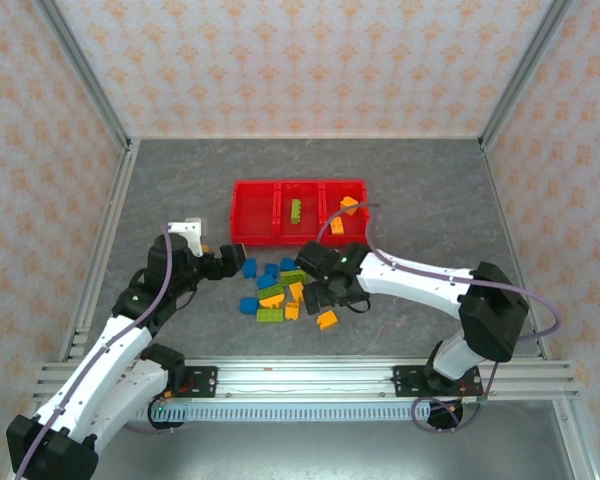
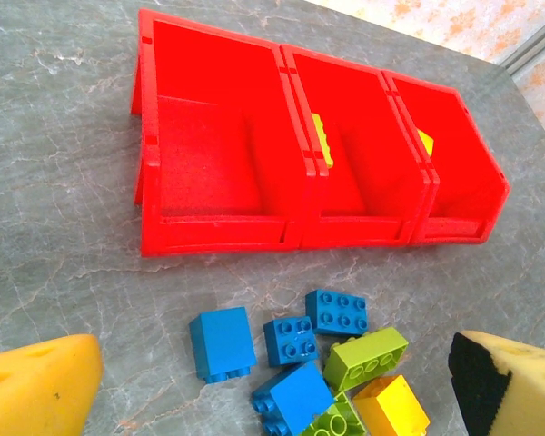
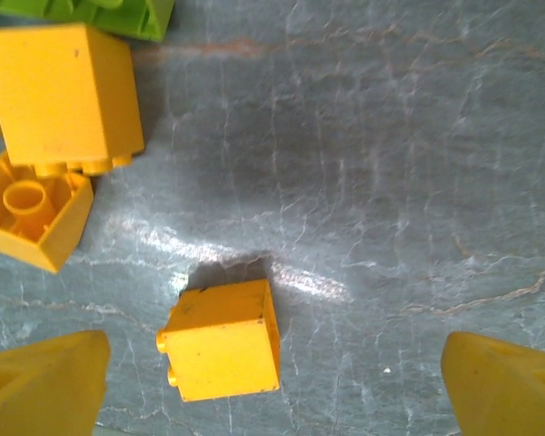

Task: Sort the legos into containers by color
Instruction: Pick up the lego from the bottom-center of the table.

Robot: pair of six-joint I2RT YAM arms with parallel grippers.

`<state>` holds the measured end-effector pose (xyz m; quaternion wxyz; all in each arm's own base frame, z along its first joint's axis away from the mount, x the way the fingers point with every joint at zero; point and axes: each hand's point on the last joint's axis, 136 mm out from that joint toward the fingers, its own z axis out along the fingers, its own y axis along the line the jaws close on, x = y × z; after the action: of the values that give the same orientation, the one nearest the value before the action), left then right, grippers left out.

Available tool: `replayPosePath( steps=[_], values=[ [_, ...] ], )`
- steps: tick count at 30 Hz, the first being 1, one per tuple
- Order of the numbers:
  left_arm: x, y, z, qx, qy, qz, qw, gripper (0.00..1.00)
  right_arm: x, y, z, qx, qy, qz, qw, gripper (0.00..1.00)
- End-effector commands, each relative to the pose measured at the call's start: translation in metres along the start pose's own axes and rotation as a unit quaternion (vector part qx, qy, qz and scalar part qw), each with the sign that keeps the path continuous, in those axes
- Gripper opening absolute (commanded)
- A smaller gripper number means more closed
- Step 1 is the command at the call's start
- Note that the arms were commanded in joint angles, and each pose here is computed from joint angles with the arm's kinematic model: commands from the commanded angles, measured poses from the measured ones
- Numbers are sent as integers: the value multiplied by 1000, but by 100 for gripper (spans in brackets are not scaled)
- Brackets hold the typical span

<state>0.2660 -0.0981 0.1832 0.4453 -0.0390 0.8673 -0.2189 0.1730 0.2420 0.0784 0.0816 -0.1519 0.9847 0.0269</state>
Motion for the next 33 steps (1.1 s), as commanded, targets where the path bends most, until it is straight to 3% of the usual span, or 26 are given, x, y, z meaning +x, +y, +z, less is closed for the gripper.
replayPosePath(
  steps=[1, 14, 24, 28, 33],
  values=[
    [-5, -3, -1, 5, -11, -2, 1000, 99, 10, 9, 9, 3, 14, -20, 1000, 90],
    [-4, -4, -1, 5, -10, -1, 1000, 99, 32, 8, 46, 14, 61, -45, 997, 74],
    [-5, -7, -2, 10, -14, 1, 1000, 99, 35, 6, 63, 33, 80, -60, 994, 45],
    [-4, -6, -2, 8, -13, 1, 1000, 99, 30, 3, 59, 43, 72, -61, 995, 34],
    [-4, -6, -2, 8, -13, 1, 1000, 99, 2, 6, 24, 50, 16, -63, 997, 30]
  ],
)
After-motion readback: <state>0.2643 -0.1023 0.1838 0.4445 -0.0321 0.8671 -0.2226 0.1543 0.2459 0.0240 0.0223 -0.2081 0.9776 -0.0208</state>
